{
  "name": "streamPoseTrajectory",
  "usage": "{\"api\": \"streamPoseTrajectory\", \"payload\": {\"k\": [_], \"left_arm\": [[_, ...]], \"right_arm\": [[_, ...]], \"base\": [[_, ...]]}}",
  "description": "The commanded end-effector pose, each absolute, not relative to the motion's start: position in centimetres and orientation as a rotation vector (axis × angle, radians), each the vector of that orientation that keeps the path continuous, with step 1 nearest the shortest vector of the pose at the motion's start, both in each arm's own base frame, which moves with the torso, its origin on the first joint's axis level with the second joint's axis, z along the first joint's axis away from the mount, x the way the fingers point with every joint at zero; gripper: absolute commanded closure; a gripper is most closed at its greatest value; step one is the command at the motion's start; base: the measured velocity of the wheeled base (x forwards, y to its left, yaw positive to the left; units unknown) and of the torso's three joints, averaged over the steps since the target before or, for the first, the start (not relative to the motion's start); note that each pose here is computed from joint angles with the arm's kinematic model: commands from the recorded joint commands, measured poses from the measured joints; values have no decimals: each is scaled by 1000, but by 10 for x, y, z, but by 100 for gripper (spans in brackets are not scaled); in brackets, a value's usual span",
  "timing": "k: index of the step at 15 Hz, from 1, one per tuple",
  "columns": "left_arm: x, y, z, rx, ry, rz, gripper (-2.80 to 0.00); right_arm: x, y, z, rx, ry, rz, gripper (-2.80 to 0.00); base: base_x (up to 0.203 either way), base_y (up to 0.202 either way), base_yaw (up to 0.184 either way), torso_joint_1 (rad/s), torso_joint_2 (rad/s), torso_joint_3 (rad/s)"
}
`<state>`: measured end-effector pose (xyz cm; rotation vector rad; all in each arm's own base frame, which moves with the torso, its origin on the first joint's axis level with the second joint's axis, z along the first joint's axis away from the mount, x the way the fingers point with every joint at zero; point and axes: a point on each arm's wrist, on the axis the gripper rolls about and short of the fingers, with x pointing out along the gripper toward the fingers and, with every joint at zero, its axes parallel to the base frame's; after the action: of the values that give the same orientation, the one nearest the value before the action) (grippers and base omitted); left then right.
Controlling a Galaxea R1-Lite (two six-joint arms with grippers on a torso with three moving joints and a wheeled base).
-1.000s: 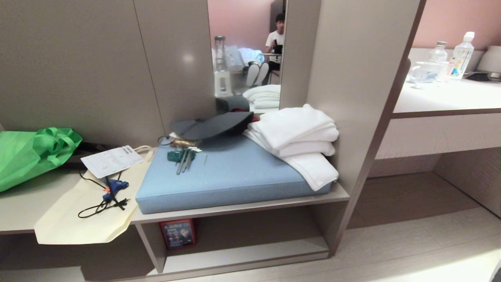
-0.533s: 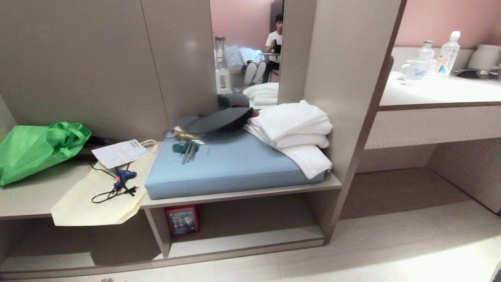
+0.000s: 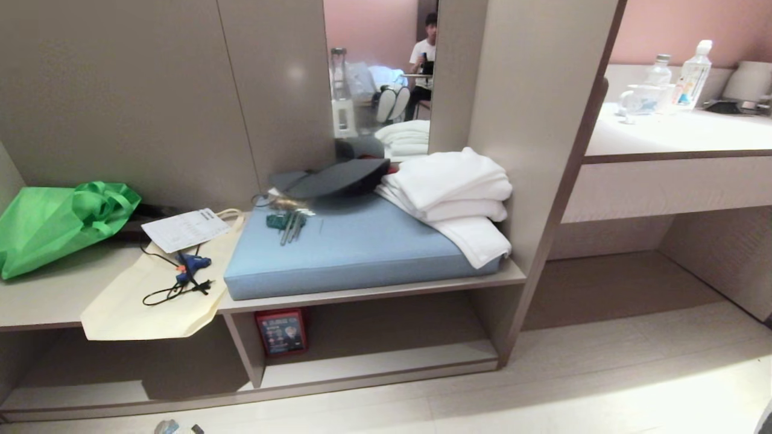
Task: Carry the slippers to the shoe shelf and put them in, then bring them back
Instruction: Place the slippers into the shoe cabinet
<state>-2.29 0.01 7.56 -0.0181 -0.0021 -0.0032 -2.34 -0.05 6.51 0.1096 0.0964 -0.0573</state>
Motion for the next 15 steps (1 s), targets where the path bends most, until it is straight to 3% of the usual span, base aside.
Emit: {"api": "streamPoseTrajectory", "payload": {"k": [1, 15], "left_arm": [[-23, 0, 76, -18, -3, -3, 0], [-23, 0, 76, -18, -3, -3, 0]], "right_arm": [[-23, 0, 65, 111, 98, -58, 0], [-23, 0, 65, 111, 98, -58, 0]], "base": [[0, 0, 0, 3, -1, -190], [0, 0, 0, 3, 3, -196]]}}
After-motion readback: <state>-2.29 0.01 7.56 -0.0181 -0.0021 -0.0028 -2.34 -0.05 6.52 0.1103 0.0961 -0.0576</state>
